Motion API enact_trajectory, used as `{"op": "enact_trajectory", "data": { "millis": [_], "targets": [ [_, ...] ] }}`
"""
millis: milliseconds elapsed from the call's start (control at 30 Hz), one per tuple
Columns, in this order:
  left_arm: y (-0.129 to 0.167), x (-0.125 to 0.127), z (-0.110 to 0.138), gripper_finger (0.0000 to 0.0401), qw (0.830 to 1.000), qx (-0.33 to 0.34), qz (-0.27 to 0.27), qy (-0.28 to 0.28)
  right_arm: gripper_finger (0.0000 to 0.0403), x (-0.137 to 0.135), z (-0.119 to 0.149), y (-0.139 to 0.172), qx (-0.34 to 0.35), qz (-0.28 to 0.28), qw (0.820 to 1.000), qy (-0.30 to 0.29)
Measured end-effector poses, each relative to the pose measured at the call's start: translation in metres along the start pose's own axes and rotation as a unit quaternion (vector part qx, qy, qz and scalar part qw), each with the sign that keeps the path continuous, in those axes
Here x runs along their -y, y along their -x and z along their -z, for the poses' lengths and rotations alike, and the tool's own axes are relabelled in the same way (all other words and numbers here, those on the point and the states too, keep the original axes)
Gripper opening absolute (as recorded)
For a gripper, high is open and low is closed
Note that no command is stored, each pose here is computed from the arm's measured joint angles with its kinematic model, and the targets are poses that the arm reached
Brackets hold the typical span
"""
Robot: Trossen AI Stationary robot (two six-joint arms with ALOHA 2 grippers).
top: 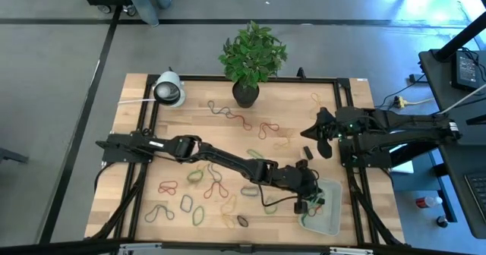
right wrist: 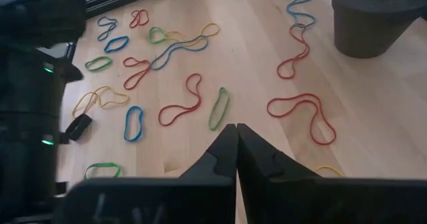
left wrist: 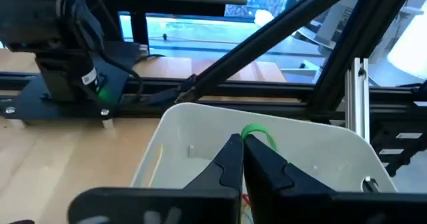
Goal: Pick and place rubber bands into bin
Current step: Put the green rubber band into the gray bin, then put the red rubber band into the gray bin
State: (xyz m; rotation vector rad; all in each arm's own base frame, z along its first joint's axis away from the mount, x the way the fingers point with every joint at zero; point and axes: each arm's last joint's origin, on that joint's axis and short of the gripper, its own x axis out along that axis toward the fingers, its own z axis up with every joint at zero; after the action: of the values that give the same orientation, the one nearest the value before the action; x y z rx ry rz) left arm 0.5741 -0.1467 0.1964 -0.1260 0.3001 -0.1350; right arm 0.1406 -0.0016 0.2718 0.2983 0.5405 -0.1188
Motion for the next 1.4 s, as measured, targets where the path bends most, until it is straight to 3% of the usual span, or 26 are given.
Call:
{"op": "enact_trajectory", "data": {
  "millis": [133, 400, 600, 1067, 1267, 1400],
  "targets": [
    [-0.002, -0.002, 0.006, 0.0027, 1.0, -0.012, 0.002, 0.0, 0.0006, 0.0, 0.0, 0.0, 0.0, 0.0, 1.0, 0.002],
    [-0.003, -0.006, 0.01, 0.0121, 0.999, -0.034, 0.001, 0.014, 0.0006, 0.0, 0.0, 0.0, 0.0, 0.0, 1.0, 0.003],
    [-0.002, -0.008, 0.02, 0.0166, 0.996, -0.087, -0.003, 0.031, 0.0006, 0.0, 0.0, 0.0, 0.0, 0.0, 1.0, 0.004],
    [0.001, -0.009, 0.028, 0.0164, 0.991, -0.134, -0.012, 0.019, 0.0006, 0.0, 0.0, 0.0, 0.0, 0.001, 1.0, 0.003],
    [0.007, -0.007, 0.013, 0.0164, 0.992, -0.129, -0.007, -0.007, 0.0006, 0.0, 0.0, 0.0, 0.0, 0.001, 1.0, 0.002],
    [0.018, -0.008, 0.003, 0.0153, 0.987, -0.157, -0.015, 0.016, 0.0007, 0.0, 0.0, 0.0, -0.001, 0.001, 1.0, 0.002]
  ]
}}
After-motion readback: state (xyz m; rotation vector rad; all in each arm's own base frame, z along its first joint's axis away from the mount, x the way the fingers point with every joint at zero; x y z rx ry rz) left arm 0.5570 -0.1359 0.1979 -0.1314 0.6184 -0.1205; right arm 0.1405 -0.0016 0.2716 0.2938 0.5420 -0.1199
